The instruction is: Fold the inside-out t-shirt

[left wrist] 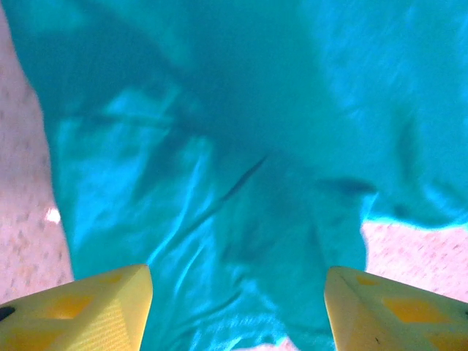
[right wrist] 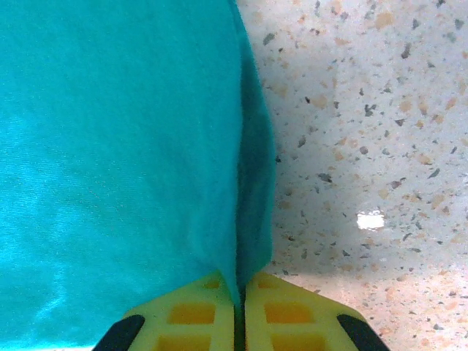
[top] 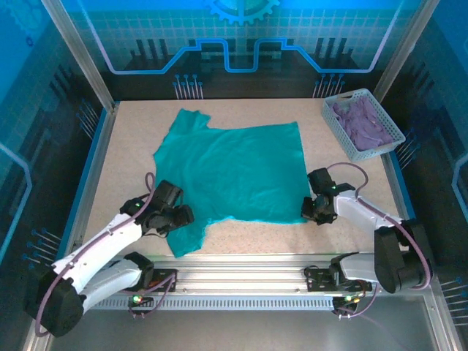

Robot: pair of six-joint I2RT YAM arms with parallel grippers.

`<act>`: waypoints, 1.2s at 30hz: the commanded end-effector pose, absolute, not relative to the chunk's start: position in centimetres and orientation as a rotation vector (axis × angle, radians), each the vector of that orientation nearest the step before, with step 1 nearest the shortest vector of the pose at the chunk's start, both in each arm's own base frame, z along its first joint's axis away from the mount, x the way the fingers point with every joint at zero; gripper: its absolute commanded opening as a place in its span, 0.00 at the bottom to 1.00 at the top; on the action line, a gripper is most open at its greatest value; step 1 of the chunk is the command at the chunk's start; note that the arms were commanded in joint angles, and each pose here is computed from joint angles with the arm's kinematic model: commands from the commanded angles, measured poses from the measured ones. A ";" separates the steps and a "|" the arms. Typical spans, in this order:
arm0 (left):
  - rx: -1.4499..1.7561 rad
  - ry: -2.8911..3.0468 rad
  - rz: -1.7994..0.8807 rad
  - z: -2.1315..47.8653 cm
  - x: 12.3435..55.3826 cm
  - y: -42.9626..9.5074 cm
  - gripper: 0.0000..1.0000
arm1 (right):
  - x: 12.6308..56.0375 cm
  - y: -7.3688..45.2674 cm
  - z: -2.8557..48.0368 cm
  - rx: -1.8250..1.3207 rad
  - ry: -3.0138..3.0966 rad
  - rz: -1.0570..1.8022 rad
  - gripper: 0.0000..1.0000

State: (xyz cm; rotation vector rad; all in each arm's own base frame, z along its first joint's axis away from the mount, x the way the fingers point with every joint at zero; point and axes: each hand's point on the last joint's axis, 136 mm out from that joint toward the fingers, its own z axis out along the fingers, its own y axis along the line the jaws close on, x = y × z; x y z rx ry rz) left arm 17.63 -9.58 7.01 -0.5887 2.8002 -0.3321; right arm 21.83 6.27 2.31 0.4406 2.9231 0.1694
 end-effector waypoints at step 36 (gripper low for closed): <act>-0.615 3.064 -0.110 -0.3 10.9 -9.1 0.00 | 21.0 6.5 3.2 0.326 2.866 0.234 0.07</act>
